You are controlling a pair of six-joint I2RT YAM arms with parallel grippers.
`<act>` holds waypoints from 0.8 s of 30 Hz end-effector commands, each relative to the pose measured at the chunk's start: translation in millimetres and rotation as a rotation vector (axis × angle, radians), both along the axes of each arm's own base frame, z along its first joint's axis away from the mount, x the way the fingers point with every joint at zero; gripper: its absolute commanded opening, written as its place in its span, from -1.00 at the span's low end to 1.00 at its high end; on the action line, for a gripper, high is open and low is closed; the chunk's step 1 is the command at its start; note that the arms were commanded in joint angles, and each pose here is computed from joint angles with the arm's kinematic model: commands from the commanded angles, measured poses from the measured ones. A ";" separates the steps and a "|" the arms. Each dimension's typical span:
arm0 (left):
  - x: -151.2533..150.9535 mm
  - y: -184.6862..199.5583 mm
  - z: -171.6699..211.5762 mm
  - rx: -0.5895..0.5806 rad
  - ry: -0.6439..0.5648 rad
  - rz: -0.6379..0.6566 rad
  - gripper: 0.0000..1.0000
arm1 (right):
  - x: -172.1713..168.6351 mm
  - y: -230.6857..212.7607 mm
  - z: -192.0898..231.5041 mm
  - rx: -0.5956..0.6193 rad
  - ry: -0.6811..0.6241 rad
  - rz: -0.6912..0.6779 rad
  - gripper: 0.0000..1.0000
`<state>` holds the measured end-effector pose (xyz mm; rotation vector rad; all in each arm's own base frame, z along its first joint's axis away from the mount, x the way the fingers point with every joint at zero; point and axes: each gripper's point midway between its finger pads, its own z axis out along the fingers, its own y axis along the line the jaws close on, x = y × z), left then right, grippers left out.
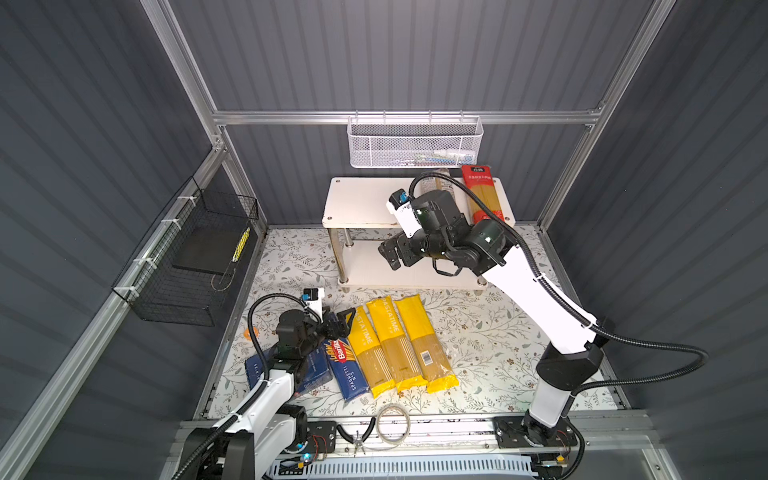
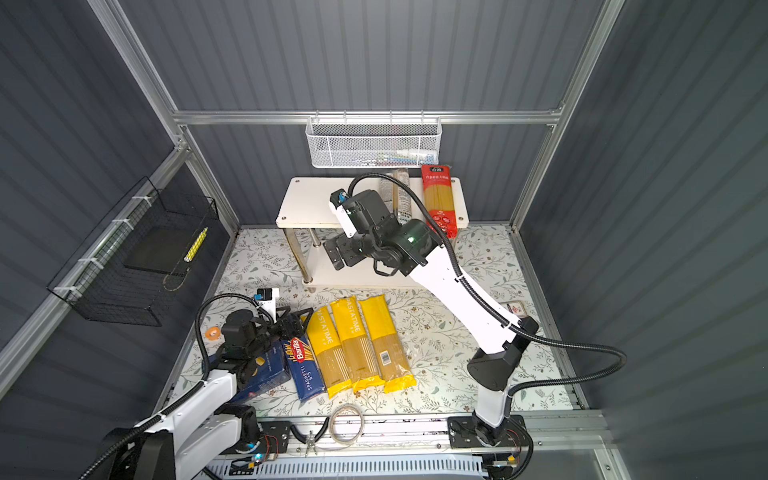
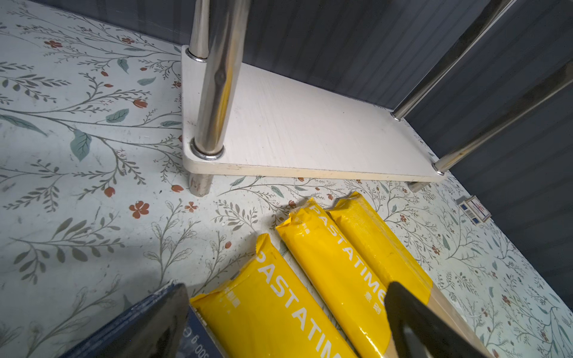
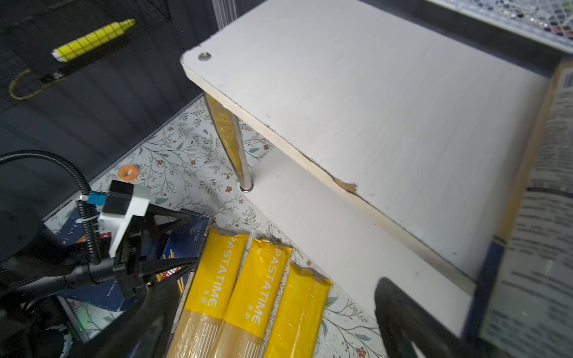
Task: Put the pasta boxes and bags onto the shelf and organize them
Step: 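Move the right gripper down toward the yellow PASTATIME bags on the table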
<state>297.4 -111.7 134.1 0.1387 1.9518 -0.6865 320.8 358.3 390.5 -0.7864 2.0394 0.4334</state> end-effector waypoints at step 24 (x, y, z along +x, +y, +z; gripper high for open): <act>2.8 -1.4 3.5 -0.014 -0.019 0.003 0.99 | -121.8 -88.2 -148.4 -0.069 0.230 -0.207 0.98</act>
